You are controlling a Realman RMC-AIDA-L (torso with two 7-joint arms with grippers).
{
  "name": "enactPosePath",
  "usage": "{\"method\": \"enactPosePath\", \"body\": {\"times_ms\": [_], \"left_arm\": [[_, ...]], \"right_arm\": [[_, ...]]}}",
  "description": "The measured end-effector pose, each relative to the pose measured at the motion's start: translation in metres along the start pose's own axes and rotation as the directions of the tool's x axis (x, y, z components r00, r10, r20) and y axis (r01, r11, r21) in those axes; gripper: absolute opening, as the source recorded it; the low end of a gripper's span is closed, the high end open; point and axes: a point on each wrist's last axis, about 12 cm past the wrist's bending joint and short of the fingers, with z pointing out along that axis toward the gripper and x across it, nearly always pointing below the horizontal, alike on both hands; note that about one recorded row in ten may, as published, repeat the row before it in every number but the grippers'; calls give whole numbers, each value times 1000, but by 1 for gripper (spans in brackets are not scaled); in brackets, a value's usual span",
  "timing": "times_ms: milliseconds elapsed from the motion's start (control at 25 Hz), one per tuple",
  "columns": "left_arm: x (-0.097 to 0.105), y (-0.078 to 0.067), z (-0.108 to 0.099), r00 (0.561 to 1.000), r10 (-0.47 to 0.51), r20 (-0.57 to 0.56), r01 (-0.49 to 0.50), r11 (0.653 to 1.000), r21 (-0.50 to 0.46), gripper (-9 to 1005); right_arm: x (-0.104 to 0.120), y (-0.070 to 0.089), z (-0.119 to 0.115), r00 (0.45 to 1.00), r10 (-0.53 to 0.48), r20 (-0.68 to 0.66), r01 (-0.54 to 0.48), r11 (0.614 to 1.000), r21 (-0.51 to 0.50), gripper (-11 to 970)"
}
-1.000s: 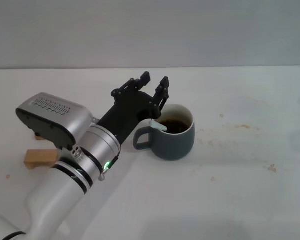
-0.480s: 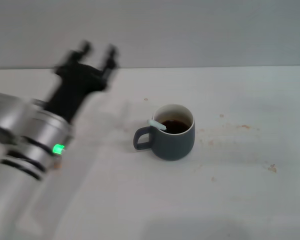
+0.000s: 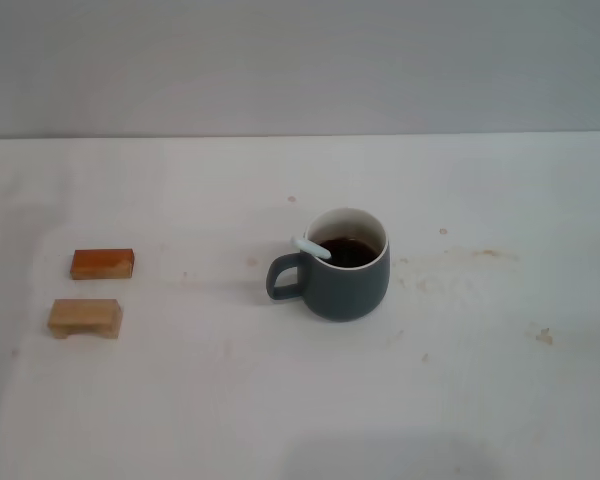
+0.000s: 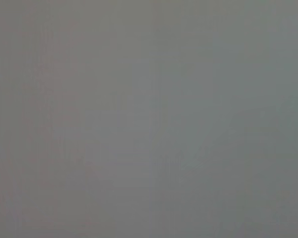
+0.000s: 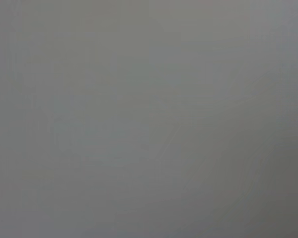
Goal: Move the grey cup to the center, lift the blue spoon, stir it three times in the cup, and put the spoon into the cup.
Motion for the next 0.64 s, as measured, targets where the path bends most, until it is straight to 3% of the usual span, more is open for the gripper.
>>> {"method": "enactPosePath", "body": {"times_ms": [40, 80, 120, 200, 280, 320, 360, 520, 640], "left_arm": [[2, 8, -1, 1000, 9, -12, -10, 1000, -21, 577], [8, 25, -5, 999, 26, -37, -29, 997, -75, 577], [8, 25, -5, 999, 26, -37, -29, 997, -75, 577], [13, 42, -8, 997, 36, -62, -44, 990, -135, 577], [22, 69, -14, 992, 51, -112, -75, 972, -222, 578], [22, 69, -14, 992, 51, -112, -75, 972, -222, 578], [25, 81, -16, 990, 56, -131, -89, 961, -261, 578], [26, 93, -20, 989, 54, -139, -95, 948, -305, 579], [26, 98, -23, 987, 61, -147, -105, 943, -314, 579]], "right_arm": [[6, -9, -3, 1000, 11, -7, -10, 999, 36, 11], [18, -24, -7, 999, 25, -21, -23, 994, 104, 13], [18, -24, -7, 999, 25, -21, -23, 994, 104, 14], [30, -37, -13, 998, 40, -42, -33, 986, 162, 26], [46, -53, -21, 994, 78, -70, -59, 969, 239, 47], [46, -53, -21, 994, 78, -70, -59, 969, 239, 58], [52, -59, -26, 992, 104, -70, -80, 956, 284, 68], [60, -64, -33, 990, 129, -60, -101, 937, 334, 68], [64, -57, -35, 988, 140, -64, -111, 937, 332, 68]]}}
